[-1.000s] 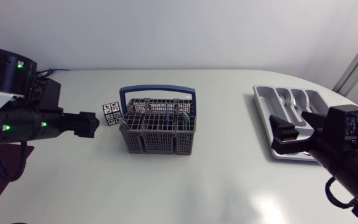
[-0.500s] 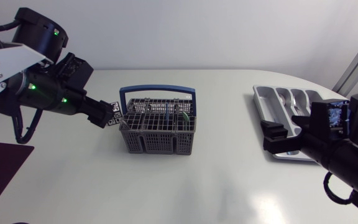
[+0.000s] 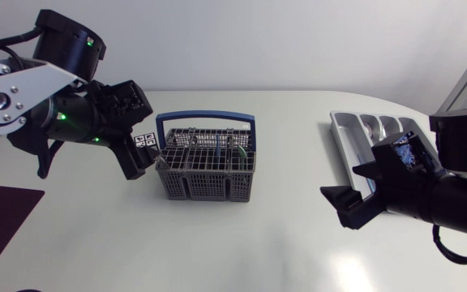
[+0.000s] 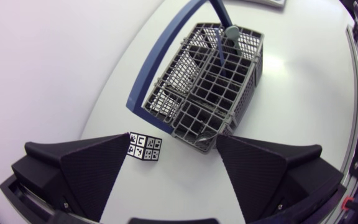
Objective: Transfer all utensils from the basket to the drawer tray.
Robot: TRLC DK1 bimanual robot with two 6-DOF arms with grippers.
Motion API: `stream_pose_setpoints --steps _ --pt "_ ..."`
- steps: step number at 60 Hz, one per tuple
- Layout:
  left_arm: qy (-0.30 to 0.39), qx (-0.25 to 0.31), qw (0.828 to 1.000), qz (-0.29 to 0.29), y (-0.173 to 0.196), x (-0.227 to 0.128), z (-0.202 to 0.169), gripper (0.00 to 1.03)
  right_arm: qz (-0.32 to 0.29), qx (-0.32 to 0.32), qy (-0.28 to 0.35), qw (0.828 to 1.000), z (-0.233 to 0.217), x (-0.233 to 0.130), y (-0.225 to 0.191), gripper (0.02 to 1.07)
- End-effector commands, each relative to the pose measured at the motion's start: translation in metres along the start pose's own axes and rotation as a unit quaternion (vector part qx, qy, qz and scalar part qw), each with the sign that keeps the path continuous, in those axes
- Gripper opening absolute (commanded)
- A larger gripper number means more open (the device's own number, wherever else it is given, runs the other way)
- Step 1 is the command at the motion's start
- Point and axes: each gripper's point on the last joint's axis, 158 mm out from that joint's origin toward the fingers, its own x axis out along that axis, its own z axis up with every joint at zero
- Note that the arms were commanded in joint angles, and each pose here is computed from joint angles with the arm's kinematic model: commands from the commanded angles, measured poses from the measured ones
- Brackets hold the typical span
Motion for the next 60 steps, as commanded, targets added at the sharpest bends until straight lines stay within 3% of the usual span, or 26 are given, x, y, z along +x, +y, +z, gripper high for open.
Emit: stream_pose_setpoints --steps 1,11,32,40,43,48,53,60 --pt "0.002 0.086 0.996 -0.01 -0.012 0.005 -0.007 0.97 0.025 -0.045 -0.01 0.999 0.005 -0.007 0.012 1.02" --pt "0.0 0.176 0.984 -0.028 -0.021 0.013 -0.01 0.95 0.034 -0.05 -0.01 0.998 0.005 -0.006 0.017 1.02" --pt "0.001 0.273 0.961 -0.042 -0.035 0.043 -0.021 0.72 0.037 -0.053 0.006 0.998 -0.005 0.004 0.017 1.02" --pt "0.004 0.294 0.954 -0.053 -0.041 0.053 -0.025 0.51 0.037 -0.053 0.009 0.998 -0.007 0.006 0.017 1.02" --pt "0.002 0.308 0.95 -0.052 -0.043 0.055 -0.024 0.31 0.036 -0.052 0.008 0.998 -0.007 0.006 0.017 1.02" --pt "-0.019 0.323 0.945 -0.047 -0.044 0.054 -0.016 0.13 0.035 -0.051 0.009 0.998 -0.008 0.006 0.016 1.02" --pt "-0.025 0.323 0.945 -0.049 -0.045 0.054 -0.013 0.04 0.035 -0.051 0.012 0.998 -0.01 0.007 0.016 1.02" --pt "-0.029 0.322 0.945 -0.05 -0.045 0.054 -0.012 0.04 0.035 -0.051 0.013 0.998 -0.011 0.007 0.016 1.02"
